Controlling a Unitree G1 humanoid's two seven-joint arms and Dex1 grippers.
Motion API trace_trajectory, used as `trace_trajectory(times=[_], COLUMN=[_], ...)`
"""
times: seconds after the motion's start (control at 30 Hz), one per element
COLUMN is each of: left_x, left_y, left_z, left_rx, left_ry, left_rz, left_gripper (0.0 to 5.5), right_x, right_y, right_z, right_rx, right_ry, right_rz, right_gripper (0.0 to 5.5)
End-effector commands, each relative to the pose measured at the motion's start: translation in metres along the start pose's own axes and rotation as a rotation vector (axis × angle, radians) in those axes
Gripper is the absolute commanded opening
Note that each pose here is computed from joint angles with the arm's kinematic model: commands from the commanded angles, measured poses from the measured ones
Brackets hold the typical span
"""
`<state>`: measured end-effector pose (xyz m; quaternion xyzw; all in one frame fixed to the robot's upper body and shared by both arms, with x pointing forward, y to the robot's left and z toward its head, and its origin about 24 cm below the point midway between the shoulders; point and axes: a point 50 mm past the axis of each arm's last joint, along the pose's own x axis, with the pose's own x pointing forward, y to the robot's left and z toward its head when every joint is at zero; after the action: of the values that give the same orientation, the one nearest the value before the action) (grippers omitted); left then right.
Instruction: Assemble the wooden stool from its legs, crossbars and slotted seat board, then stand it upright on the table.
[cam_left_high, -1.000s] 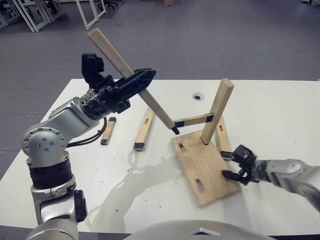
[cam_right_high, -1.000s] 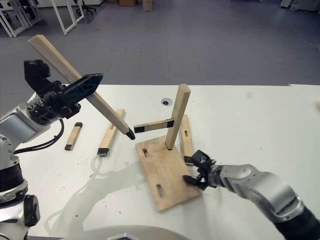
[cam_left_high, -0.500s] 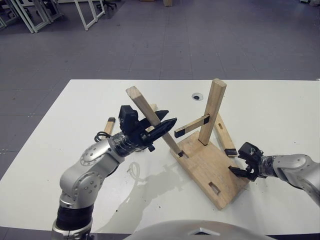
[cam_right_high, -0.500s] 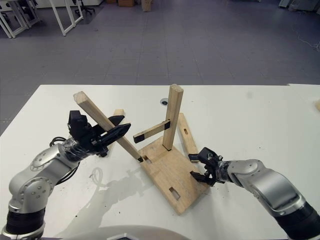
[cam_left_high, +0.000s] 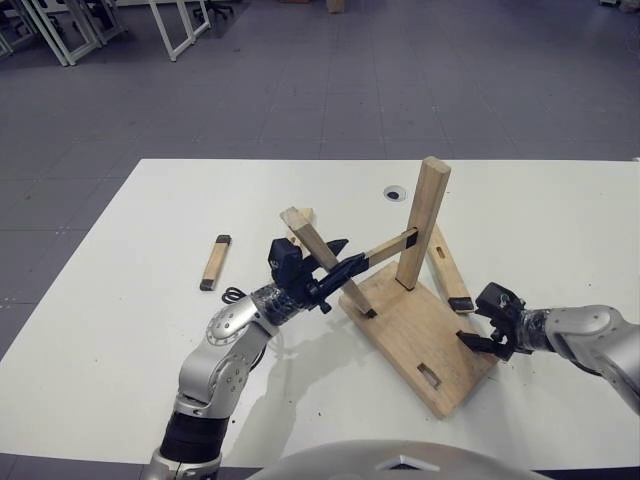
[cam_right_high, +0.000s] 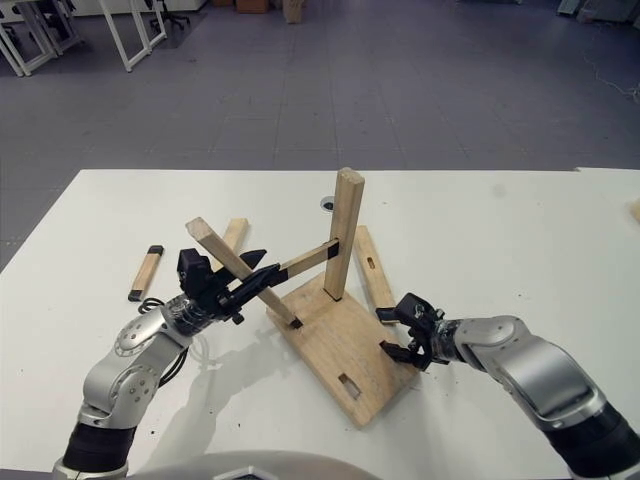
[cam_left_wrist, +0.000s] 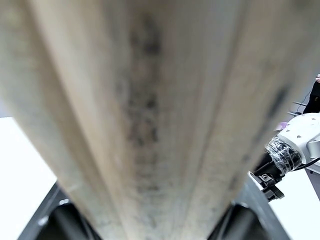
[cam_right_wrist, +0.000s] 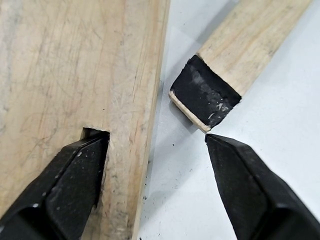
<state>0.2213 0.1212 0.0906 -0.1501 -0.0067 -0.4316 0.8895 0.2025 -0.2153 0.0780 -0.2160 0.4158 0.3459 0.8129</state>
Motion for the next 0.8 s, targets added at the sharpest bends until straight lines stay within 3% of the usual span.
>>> trace_trajectory(times=[0.03, 0.23, 0.57, 0.8], left_x=[0.004, 0.002, -0.007, -0.016], left_y=[0.004, 0.011, 0.021, 0.029], left_z=[-0.001, -0.017, -0.030, -0.047], left_rx=[0.028, 0.089, 0.069, 0.030], left_ry=[0.016, 0.246, 0.357, 0.606], left_rz=[0.004, 0.061, 0.076, 0.121], left_gripper=[2.03, 2.03, 2.03, 2.03], right_x=[0.001, 0.002, 0.005, 0.007], right_y=[-0.003, -0.001, 0.001, 0.001], right_z=[0.001, 0.002, 0.002, 0.003], right_rx=[-0.006, 0.002, 0.004, 0.000], right_ry=[0.015, 0.004, 0.000, -0.005], right_rz=[-0.023, -0.026, -0.027, -0.029], right_gripper=[3.54, 3.54, 3.54, 3.54])
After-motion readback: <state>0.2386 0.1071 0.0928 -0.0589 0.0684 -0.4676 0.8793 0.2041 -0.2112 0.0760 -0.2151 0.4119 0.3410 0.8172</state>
